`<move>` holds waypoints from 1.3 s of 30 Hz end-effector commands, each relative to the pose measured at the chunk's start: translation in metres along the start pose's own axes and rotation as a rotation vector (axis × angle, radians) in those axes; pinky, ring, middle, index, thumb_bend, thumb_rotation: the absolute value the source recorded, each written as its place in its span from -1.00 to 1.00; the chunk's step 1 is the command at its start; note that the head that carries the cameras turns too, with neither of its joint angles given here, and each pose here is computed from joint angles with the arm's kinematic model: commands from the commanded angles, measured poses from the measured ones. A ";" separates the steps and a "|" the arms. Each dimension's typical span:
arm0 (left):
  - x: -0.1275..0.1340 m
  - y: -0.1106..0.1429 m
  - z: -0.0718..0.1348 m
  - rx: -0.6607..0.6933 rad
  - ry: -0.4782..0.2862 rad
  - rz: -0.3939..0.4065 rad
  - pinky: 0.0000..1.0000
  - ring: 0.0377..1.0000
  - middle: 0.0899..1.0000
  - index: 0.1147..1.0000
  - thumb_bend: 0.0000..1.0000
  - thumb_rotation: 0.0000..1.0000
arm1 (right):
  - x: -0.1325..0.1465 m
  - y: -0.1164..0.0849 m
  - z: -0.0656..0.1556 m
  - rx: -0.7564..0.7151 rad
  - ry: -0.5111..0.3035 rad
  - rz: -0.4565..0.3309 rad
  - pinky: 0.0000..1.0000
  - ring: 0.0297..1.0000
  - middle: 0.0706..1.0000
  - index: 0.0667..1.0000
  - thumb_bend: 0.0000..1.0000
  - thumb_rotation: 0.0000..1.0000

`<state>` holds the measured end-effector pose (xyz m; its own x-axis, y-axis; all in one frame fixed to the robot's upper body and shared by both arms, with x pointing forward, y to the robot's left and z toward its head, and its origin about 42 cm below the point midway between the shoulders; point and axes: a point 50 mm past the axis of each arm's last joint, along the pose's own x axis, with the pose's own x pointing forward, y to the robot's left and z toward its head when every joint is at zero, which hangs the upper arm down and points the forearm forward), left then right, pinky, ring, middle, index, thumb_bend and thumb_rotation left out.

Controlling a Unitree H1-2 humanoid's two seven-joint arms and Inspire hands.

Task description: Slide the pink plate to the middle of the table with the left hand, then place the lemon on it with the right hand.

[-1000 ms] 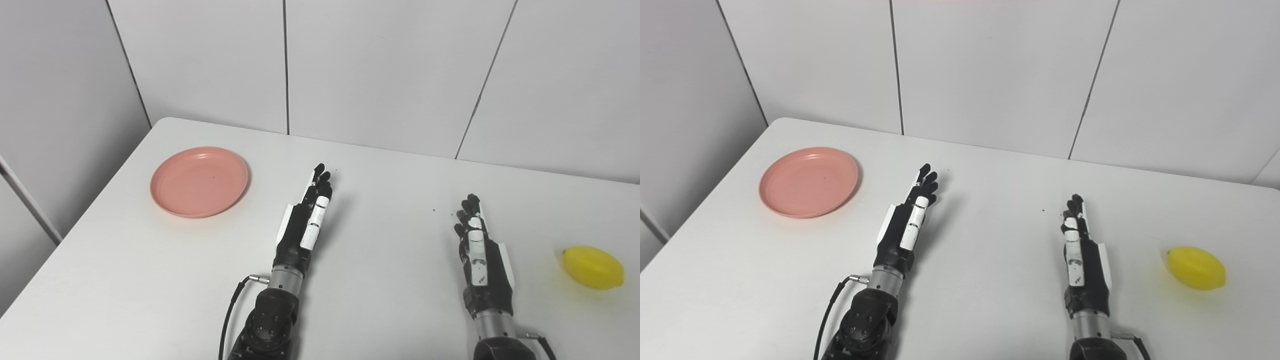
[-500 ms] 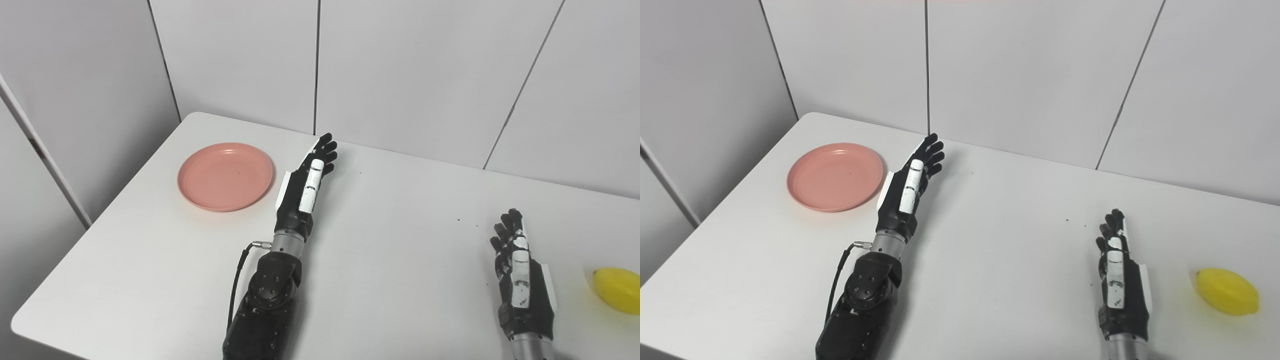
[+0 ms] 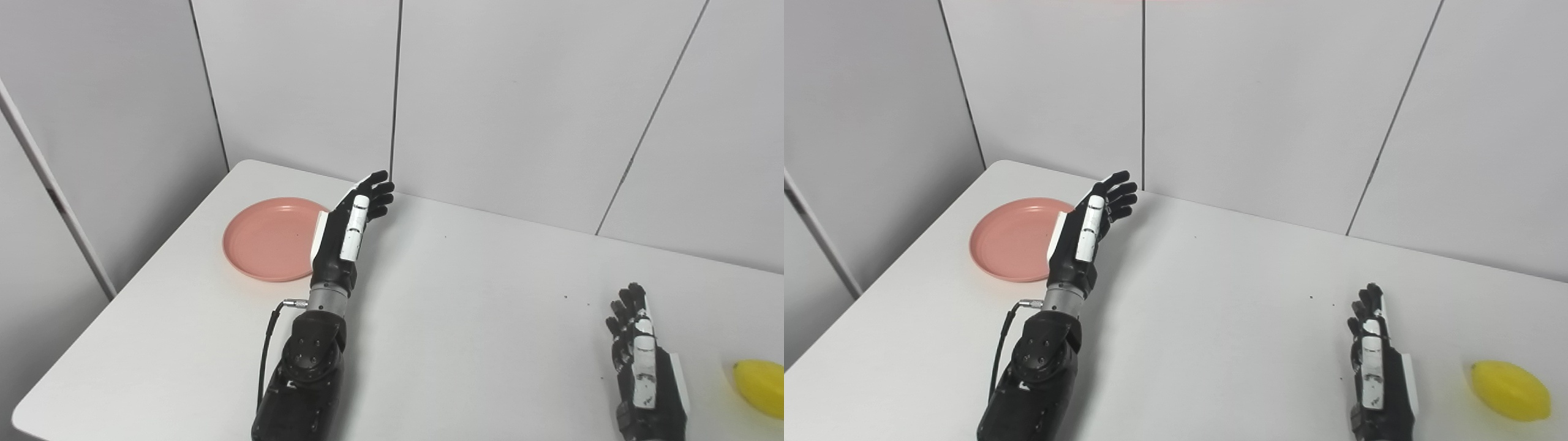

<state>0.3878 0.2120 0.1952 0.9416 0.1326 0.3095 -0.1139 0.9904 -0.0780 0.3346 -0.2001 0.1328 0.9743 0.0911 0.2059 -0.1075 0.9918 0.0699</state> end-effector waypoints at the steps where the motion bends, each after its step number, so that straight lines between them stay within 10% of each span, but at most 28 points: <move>1: 0.020 0.000 0.028 -0.017 -0.077 -0.011 0.58 0.54 0.49 0.41 0.37 1.00 | 0.002 -0.004 0.006 -0.007 -0.058 0.004 1.00 1.00 1.00 1.00 0.43 1.00; 39: 0.072 0.173 0.065 0.079 -0.074 0.202 0.56 0.55 0.50 0.46 0.39 1.00 | -0.001 0.020 0.012 0.034 -0.082 0.022 1.00 1.00 1.00 1.00 0.43 1.00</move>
<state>0.4081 0.3903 0.2376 0.8997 0.3396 0.2741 -0.3277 0.9405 -0.0896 0.3278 -0.1817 0.1330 0.9712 0.1091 0.2118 -0.1320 0.9865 0.0969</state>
